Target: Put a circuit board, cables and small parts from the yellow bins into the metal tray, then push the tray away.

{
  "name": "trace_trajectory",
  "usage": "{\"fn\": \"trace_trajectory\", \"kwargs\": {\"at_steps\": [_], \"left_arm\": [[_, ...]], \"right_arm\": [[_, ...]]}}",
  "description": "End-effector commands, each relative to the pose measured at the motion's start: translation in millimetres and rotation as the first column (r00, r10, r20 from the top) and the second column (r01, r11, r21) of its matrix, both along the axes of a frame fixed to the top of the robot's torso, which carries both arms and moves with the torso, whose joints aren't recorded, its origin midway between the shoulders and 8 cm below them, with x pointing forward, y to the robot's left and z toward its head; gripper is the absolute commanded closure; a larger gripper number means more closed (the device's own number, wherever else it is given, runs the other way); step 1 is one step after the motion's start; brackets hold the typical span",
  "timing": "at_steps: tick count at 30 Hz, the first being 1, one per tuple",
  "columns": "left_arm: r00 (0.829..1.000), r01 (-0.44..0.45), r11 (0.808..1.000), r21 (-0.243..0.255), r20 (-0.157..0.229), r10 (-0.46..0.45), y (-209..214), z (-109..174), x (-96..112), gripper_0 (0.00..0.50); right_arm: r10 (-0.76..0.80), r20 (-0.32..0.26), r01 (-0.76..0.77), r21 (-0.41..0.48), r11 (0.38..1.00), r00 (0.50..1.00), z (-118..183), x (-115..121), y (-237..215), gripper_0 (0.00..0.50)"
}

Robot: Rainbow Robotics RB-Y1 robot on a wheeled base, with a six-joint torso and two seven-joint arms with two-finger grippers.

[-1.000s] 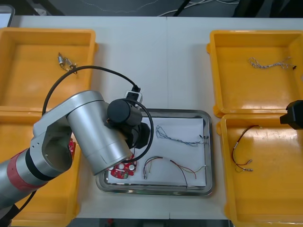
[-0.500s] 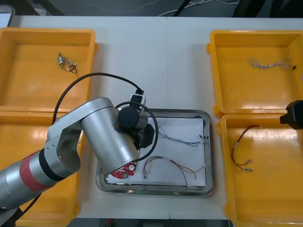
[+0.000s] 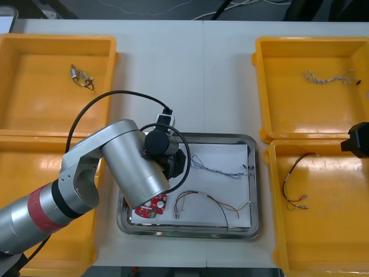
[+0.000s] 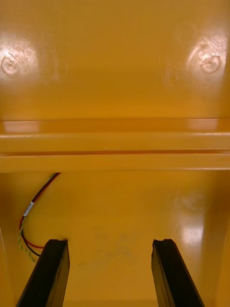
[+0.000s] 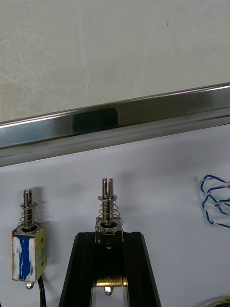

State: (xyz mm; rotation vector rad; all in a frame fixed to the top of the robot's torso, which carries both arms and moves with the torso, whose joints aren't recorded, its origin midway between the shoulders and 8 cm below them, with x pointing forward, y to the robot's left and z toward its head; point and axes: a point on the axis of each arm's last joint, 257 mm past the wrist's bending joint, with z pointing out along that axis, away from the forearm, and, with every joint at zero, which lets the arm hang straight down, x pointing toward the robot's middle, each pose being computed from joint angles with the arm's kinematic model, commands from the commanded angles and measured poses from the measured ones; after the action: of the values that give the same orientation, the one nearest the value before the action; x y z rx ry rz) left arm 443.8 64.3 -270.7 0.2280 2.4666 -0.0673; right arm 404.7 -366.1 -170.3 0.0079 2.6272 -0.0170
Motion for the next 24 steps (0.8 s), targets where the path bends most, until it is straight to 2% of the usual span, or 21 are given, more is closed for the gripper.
{"fn": "trace_trajectory", "kwargs": {"at_steps": [1,15,16,17,19,20,21,22,24], "left_arm": [[1.000,-0.009,0.999,-0.045,-0.010,0.008,-15.8,-7.5,-7.0,0.500],[1.000,-0.011,0.999,-0.042,-0.009,0.011,-14.3,-12.4,-3.9,0.500],[1.000,-0.011,0.999,-0.043,-0.009,0.010,-14.6,-12.2,-3.8,0.481],[1.000,-0.011,0.999,-0.045,-0.008,0.011,-15.0,-12.1,-3.7,0.443],[1.000,-0.012,0.999,-0.050,-0.008,0.011,-15.8,-12.0,-3.7,0.235],[1.000,-0.012,0.999,-0.050,-0.008,0.011,-15.8,-12.0,-3.7,0.235],[1.000,-0.010,0.999,-0.049,-0.007,0.009,-16.3,-11.7,-4.0,0.102],[1.000,-0.011,0.999,-0.051,-0.008,0.010,-16.4,-12.2,-4.0,0.045],[1.000,-0.011,0.998,-0.056,-0.007,0.010,-17.7,-11.1,-3.8,0.011]], "right_arm": [[0.062,-0.018,-0.062,-0.019,0.998,0.998,-5.9,-4.9,6.4,0.000],[0.062,-0.018,-0.062,-0.019,0.998,0.998,-5.9,-4.9,6.4,0.000],[0.062,-0.018,-0.062,-0.019,0.998,0.998,-5.9,-4.9,6.4,0.000],[0.062,-0.018,-0.062,-0.019,0.998,0.998,-5.9,-4.9,6.4,0.000],[0.062,-0.018,-0.062,-0.019,0.998,0.998,-5.9,-4.9,6.4,0.000],[0.062,-0.018,-0.062,-0.019,0.998,0.998,-5.9,-4.9,6.4,0.000],[0.062,-0.018,-0.062,-0.019,0.998,0.998,-5.9,-4.9,6.4,0.000],[0.062,-0.018,-0.062,-0.019,0.998,0.998,-5.9,-4.9,6.4,0.000],[0.062,-0.018,-0.062,-0.019,0.998,0.998,-5.9,-4.9,6.4,0.000]]}}
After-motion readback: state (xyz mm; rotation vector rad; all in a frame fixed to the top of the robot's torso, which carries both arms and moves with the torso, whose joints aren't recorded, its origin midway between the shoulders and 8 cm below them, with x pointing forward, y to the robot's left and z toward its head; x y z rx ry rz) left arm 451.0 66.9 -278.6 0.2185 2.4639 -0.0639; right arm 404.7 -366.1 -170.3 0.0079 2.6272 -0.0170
